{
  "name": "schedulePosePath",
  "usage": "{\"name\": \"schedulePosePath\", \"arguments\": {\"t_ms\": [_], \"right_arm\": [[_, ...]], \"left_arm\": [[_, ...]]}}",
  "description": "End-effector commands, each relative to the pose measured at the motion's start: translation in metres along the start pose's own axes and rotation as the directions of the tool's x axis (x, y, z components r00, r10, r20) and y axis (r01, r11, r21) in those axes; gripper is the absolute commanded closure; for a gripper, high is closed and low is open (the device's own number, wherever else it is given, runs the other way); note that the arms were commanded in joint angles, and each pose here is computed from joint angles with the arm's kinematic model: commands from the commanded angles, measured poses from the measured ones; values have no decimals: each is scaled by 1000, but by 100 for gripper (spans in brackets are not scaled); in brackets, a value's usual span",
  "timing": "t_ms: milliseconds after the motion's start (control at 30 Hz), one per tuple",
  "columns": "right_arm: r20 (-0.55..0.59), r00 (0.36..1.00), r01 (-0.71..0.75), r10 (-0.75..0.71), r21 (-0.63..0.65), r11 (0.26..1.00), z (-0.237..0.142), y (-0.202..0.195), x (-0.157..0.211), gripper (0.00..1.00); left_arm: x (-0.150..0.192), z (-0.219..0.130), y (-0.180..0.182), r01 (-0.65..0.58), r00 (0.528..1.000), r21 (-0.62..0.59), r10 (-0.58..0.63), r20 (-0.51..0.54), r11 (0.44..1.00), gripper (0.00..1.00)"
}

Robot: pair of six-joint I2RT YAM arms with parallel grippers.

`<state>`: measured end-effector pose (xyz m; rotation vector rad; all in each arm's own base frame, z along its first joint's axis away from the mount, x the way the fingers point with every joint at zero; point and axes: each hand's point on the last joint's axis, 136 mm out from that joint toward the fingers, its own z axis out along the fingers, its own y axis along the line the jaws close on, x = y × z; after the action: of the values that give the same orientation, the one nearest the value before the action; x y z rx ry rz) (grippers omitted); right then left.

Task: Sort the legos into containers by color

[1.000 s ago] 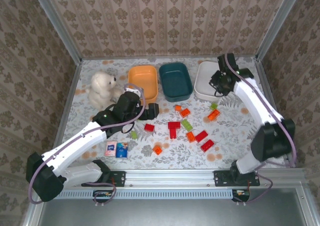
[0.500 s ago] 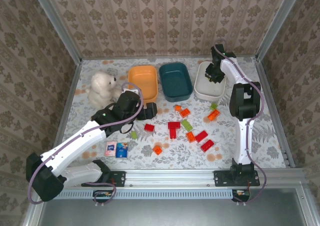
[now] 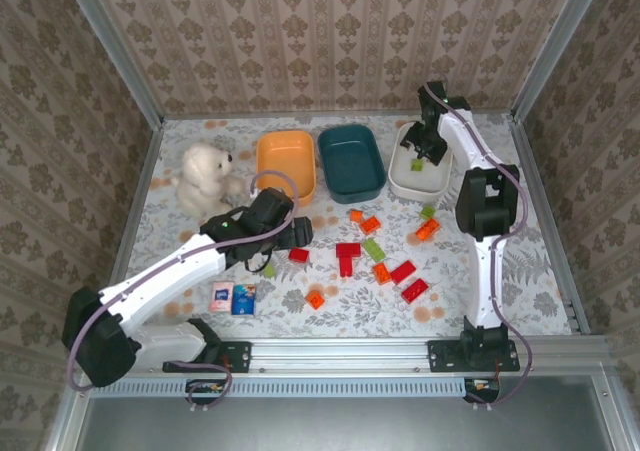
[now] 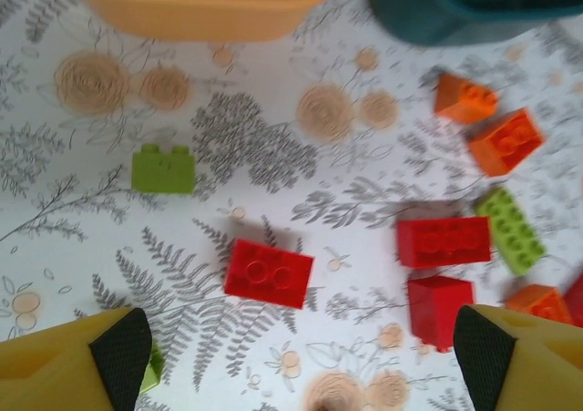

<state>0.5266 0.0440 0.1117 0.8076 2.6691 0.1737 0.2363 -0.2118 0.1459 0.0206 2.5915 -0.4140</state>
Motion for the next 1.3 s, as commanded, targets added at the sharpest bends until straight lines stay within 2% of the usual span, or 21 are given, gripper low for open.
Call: {"name": "schedulePosePath", "arguments": {"t_ms": [0,167,300,367,500,700,900,1033,1267], "right_arm": [[187,977,122,-97,-126,985,-98,32,4,33],[277,945,267,-175,-341,901,-149,51,83,21],[254,948,300,-193,-499,813,-171,33,146,18],[215,949,312,-232,-517,797,-172,14,176,18],[157,957,291,-245,-511,809,-172,-21,210,19],[125,966,259,-228,-524,811,-177,-36,227,19],[118,961,268,-250,-617,739,-188,-20,234,21],[103,960,260,-259,-671,694,-194,-10,239,22],[85,962,250,-261,-664,704,-190,-13,242,22]], "left_arm": [[22,16,16,-77,992,-94,67,-111,993,11],[42,42,19,-186,955,-129,149,-255,974,8],[50,58,18,-190,939,-138,139,-314,972,6],[51,66,14,-188,933,-130,135,-335,974,6],[51,76,12,-240,910,-132,175,-374,962,8],[56,92,15,-296,876,-118,219,-430,948,11],[57,106,18,-293,867,-109,216,-449,950,17],[56,114,14,-313,857,-95,237,-458,945,25],[60,121,16,-311,852,-101,230,-470,945,37]]}}
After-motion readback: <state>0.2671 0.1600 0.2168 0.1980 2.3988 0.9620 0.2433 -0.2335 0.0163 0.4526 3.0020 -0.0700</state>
